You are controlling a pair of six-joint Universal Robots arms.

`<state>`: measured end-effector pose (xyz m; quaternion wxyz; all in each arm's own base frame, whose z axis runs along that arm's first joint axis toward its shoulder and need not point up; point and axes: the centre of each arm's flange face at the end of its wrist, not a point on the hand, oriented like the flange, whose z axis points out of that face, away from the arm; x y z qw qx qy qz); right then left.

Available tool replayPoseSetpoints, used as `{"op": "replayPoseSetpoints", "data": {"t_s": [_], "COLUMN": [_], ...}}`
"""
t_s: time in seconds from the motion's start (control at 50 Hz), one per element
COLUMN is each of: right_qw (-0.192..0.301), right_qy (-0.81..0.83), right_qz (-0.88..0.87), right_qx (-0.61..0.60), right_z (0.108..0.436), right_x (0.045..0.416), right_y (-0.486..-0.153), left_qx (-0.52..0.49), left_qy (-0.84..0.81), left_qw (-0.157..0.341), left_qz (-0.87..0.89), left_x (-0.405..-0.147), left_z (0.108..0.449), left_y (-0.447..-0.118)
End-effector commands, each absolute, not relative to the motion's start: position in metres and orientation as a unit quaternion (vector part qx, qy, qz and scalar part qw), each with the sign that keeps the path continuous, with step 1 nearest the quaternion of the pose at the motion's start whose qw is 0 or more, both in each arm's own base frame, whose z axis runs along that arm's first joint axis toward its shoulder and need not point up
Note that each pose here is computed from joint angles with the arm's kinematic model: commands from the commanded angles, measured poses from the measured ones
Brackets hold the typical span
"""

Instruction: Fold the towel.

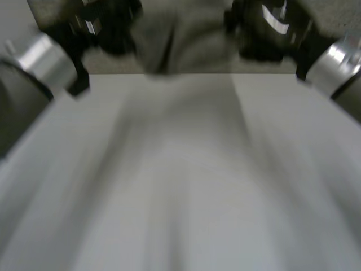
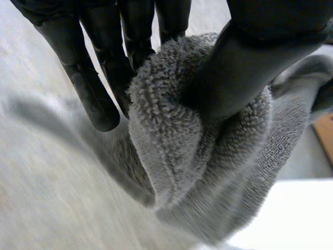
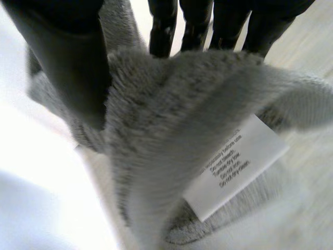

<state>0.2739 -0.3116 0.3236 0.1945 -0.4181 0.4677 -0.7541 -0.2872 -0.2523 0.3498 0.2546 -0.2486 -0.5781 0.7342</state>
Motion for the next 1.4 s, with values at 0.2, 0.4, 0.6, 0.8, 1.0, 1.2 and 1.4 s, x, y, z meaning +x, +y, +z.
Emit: {"op": "replayPoseSetpoints", "data": {"t_s": [0.2, 0.4, 0.6, 0.8, 1.0, 1.2, 1.4], "right_qw": [0.053, 0.068, 0.18, 0.157, 0.105, 0.008, 0.008], "right_qy": [0.61, 0.659, 0.702, 0.729, 0.729, 0.708, 0.714], "right_qz": [-0.596, -0.599, -0.577, -0.553, -0.568, -0.585, -0.574], "right_qx": [-0.519, -0.449, -0.377, -0.373, -0.368, -0.396, -0.4], "right_z": [0.22, 0.24, 0.239, 0.198, 0.162, 0.145, 0.149], "right_x": [0.231, 0.229, 0.263, 0.295, 0.308, 0.307, 0.299], "right_y": [-0.3, -0.282, -0.261, -0.288, -0.33, -0.358, -0.352], "left_qx": [-0.403, -0.387, -0.366, -0.375, -0.36, -0.337, -0.342], "left_qy": [-0.681, -0.661, -0.657, -0.698, -0.727, -0.758, -0.77], "left_qw": [0.215, 0.193, 0.171, 0.184, 0.18, 0.168, 0.181], "left_qz": [0.573, 0.613, 0.636, 0.582, 0.556, 0.533, 0.507], "left_x": [-0.308, -0.299, -0.286, -0.277, -0.257, -0.245, -0.252], "left_z": [0.175, 0.212, 0.23, 0.207, 0.187, 0.163, 0.143], "left_y": [-0.206, -0.226, -0.249, -0.238, -0.242, -0.266, -0.265]}}
